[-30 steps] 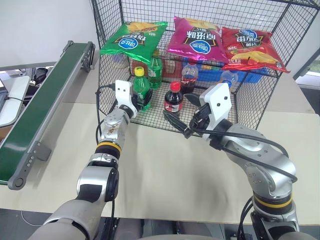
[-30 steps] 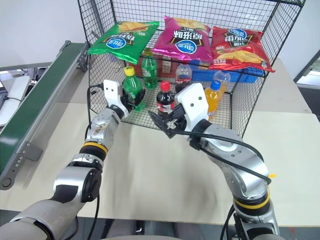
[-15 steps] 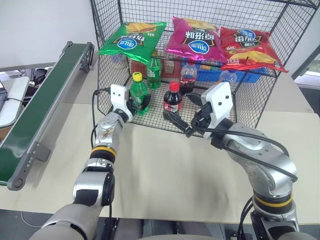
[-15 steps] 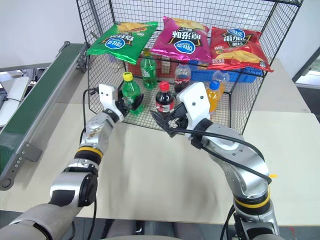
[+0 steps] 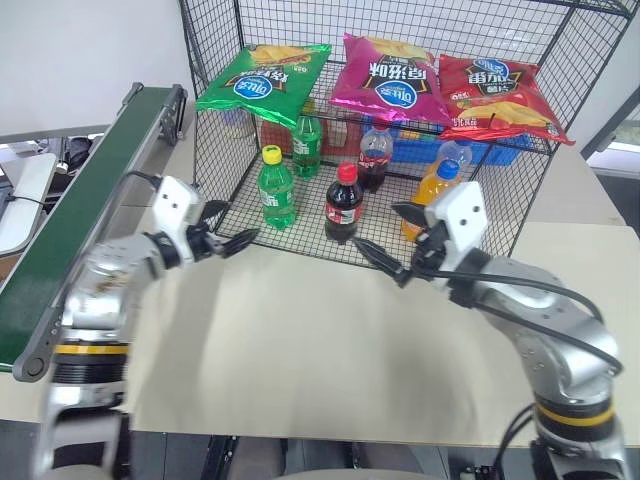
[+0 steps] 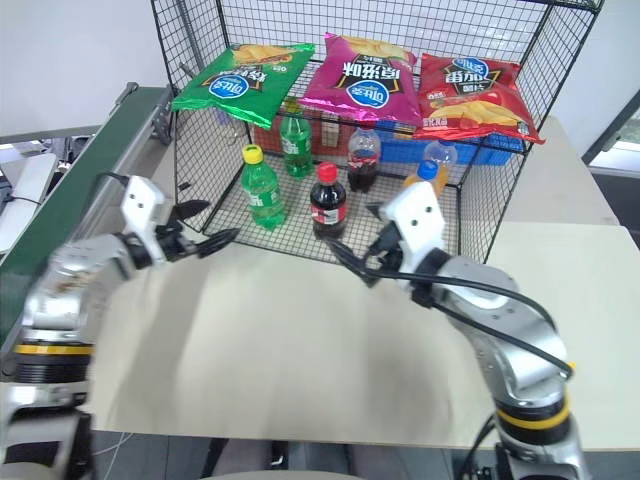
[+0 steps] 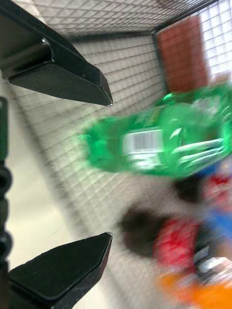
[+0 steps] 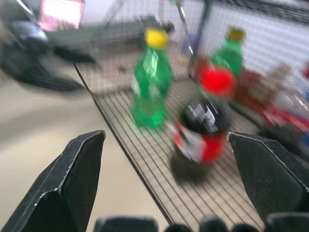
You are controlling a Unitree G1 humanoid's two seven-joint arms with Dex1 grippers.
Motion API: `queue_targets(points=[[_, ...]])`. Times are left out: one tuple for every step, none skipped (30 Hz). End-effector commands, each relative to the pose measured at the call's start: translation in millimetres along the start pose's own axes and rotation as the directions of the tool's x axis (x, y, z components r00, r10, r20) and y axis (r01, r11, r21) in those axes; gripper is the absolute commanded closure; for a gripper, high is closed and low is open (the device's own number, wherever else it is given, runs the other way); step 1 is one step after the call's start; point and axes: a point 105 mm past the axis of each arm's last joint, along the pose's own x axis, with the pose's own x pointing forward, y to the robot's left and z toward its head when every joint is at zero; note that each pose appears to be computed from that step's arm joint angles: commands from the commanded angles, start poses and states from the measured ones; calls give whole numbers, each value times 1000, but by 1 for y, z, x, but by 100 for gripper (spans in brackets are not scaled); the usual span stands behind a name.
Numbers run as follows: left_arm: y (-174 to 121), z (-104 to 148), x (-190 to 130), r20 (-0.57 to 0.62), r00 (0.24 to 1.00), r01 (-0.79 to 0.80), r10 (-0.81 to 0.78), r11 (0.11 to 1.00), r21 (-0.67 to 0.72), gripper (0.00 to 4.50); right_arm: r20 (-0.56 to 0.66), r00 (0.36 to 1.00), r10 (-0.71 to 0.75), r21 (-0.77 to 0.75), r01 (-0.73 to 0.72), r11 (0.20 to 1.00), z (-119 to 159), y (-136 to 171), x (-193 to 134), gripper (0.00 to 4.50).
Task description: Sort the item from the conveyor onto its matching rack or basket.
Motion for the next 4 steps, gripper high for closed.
queue_targets(points=[[-6,36,-9,54,995,76,-80,995,72,4,65,997,45,-46,-42,998,21,1,-11,0],[-7,40,-10,56,994,87,-91,993,75,4,63,997,47,-46,-44,998,21,0,-12,0],[-8,41,-10,57,993,95,-100,993,71,4,62,997,46,-46,-43,998,21,-1,-13,0],[-8,41,-10,62,993,102,-105,993,59,4,61,997,45,-46,-43,998,21,-1,-13,0]])
